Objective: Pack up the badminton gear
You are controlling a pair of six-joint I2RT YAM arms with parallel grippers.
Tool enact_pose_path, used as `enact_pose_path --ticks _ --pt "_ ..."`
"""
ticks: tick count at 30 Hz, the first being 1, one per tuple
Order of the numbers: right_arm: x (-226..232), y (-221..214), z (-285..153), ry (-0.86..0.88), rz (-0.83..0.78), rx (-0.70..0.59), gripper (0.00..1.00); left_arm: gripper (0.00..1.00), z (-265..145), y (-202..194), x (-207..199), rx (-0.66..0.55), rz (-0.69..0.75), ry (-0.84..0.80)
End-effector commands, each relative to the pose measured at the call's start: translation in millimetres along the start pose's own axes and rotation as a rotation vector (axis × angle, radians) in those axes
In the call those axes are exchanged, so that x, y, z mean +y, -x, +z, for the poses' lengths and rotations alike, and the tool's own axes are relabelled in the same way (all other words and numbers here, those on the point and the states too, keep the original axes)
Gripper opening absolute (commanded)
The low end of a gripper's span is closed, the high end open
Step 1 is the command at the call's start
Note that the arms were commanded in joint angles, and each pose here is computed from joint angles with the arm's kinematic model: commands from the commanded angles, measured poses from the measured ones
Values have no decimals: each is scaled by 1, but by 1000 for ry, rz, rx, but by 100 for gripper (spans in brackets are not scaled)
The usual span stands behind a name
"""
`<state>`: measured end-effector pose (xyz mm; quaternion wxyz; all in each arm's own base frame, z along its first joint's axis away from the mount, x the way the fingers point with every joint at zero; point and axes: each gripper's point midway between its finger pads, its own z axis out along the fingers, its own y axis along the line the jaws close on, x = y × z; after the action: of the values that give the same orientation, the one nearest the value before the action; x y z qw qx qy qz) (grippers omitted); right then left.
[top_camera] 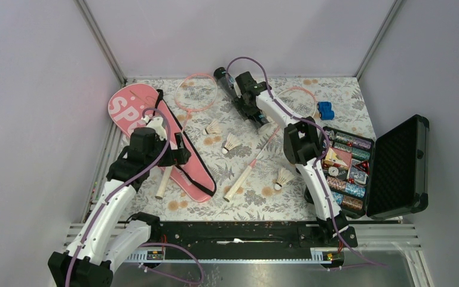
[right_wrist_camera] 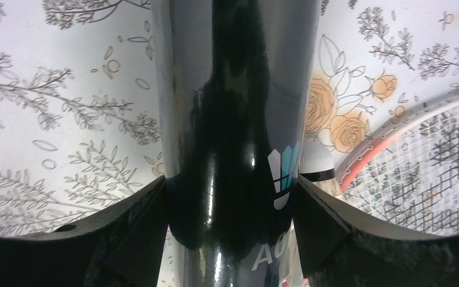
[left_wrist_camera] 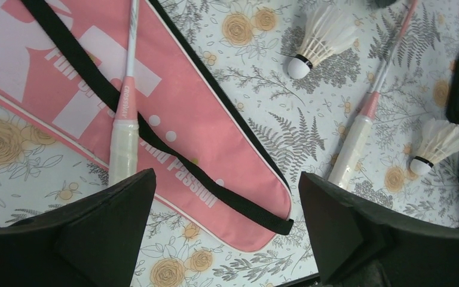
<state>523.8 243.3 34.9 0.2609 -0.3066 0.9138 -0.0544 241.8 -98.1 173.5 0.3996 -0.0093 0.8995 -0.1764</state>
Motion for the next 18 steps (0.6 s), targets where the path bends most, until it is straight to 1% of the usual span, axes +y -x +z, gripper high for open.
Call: enact_pose_path --ticks 1,4,8,11,15,18 --pt "-2 46 -67 79 61 -170 56 99 -7 25 8 -91 -41 78" --pt "-2 59 -99 105 103 -229 51 99 -18 39 3 -118 -63 75" --pt "-6 62 -141 104 168 -274 48 98 -29 59 -16 -149 -89 10" --pt "-4 47 -162 106 215 -284 47 94 -35 69 -20 -162 -147 14" --pt "5 22 -192 151 322 -324 46 94 -37 78 -32 -170 -221 -32" --pt "12 6 -216 193 392 -396 44 94 -36 82 -45 -177 -271 -98"
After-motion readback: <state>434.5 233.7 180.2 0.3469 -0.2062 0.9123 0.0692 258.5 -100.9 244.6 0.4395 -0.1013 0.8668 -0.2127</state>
